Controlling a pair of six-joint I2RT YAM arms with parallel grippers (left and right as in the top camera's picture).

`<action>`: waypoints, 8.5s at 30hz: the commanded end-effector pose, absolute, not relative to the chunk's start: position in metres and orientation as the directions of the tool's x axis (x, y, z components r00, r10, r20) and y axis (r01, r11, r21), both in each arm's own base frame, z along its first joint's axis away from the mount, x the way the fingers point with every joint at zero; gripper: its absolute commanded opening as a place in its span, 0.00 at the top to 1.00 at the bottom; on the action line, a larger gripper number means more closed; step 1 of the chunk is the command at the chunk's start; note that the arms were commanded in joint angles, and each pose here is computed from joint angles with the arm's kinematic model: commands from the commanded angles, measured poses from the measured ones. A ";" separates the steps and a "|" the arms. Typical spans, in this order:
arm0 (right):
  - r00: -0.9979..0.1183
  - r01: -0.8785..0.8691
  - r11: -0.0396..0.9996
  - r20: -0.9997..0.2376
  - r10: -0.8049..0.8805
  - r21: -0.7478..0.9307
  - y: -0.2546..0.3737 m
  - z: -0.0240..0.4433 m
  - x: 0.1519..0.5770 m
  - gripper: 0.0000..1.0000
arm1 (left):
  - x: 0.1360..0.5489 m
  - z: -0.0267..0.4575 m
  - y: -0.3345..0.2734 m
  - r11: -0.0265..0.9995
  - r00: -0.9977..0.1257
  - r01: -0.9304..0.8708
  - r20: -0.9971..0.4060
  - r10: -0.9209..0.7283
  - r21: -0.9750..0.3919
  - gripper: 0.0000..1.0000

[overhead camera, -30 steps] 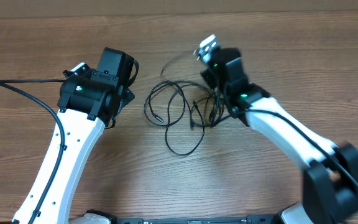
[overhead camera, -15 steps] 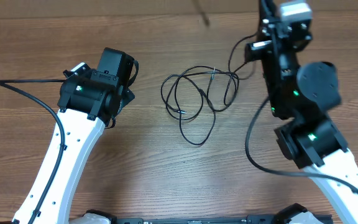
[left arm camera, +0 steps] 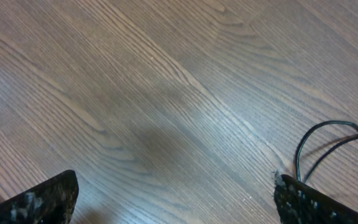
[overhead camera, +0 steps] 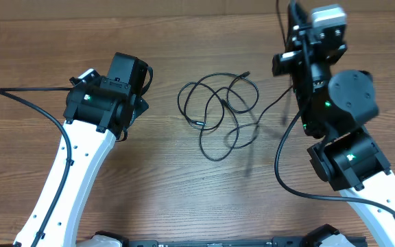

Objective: Untangle cables
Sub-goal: 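Lift the grasped cable and carry it up and off to the right, then release the cable at the far right table edge, then move the right gripper back down into the remaining cable pile, then grasp a second black cable with the right gripper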

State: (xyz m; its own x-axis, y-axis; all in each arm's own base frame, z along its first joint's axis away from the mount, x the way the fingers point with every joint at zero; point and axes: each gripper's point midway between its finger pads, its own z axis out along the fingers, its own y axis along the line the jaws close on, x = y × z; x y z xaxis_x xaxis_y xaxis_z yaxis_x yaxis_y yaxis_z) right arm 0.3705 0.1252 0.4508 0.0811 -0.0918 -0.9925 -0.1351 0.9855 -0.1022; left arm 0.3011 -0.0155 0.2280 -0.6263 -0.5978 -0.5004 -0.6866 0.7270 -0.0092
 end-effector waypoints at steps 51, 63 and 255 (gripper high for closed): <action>-0.281 0.764 0.609 -0.959 0.020 -0.212 -0.235 0.351 0.377 0.96 | 0.303 0.235 -0.011 0.723 -0.612 -0.691 -0.525 -0.591 -0.010 0.00; 0.039 0.760 0.441 -0.710 0.703 0.478 -0.330 0.249 0.321 0.96 | 0.303 0.235 -0.011 0.723 -0.612 -0.691 -0.526 -0.591 -0.010 0.00; -0.523 -0.179 0.953 -0.796 -0.303 -0.245 0.187 0.327 0.367 0.96 | 0.303 0.235 -0.011 0.723 -0.612 -0.691 -0.526 -0.591 -0.010 0.00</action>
